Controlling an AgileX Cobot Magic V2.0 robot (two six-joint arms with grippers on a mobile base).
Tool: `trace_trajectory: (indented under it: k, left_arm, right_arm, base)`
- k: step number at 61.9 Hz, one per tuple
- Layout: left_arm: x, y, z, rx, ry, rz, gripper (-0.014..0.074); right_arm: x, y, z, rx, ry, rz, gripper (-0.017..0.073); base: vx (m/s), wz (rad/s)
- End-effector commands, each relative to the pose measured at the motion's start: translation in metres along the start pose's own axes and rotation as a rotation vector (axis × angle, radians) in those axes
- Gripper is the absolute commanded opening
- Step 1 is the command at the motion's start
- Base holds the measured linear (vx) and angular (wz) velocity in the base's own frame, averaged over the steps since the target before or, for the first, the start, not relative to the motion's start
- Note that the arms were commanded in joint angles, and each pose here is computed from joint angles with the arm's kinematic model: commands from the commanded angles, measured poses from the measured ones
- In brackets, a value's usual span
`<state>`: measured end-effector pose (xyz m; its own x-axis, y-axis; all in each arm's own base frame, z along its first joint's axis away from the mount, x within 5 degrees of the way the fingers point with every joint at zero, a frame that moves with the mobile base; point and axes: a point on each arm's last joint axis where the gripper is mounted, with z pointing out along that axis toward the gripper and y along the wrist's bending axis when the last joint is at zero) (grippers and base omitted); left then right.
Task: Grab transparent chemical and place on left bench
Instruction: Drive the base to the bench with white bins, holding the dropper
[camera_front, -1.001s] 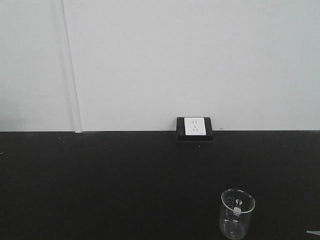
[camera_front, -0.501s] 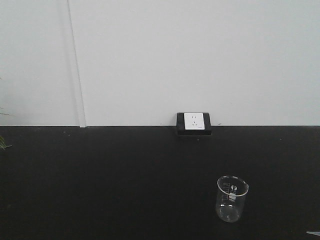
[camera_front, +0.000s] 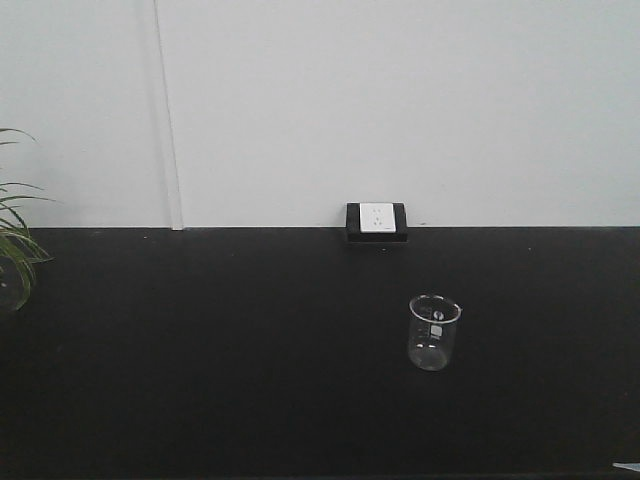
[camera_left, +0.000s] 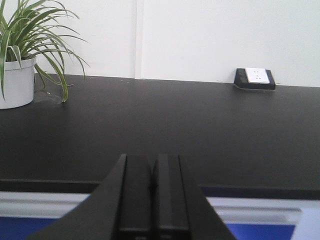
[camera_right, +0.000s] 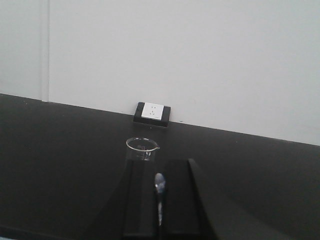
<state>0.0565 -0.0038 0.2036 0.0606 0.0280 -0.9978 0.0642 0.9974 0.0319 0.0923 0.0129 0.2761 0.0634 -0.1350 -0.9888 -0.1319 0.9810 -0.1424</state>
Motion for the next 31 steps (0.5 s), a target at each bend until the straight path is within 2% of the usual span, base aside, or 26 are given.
trace_trajectory:
  k: [1, 31]
  left_arm:
    - [-0.0028, 0.0001, -0.0013, -0.002, -0.081, -0.009, -0.0003]
    - [-0.0028, 0.0001, -0.0013, -0.002, -0.081, -0.009, -0.0003]
  right_arm:
    - [-0.0152, 0.0003, 0.0005, -0.015, -0.086, -0.010, -0.0008]
    - [-0.0152, 0.0003, 0.0005, -0.015, -0.086, -0.010, -0.0008]
  base:
    - [-0.35, -0.10]
    - [-0.38, -0.07]
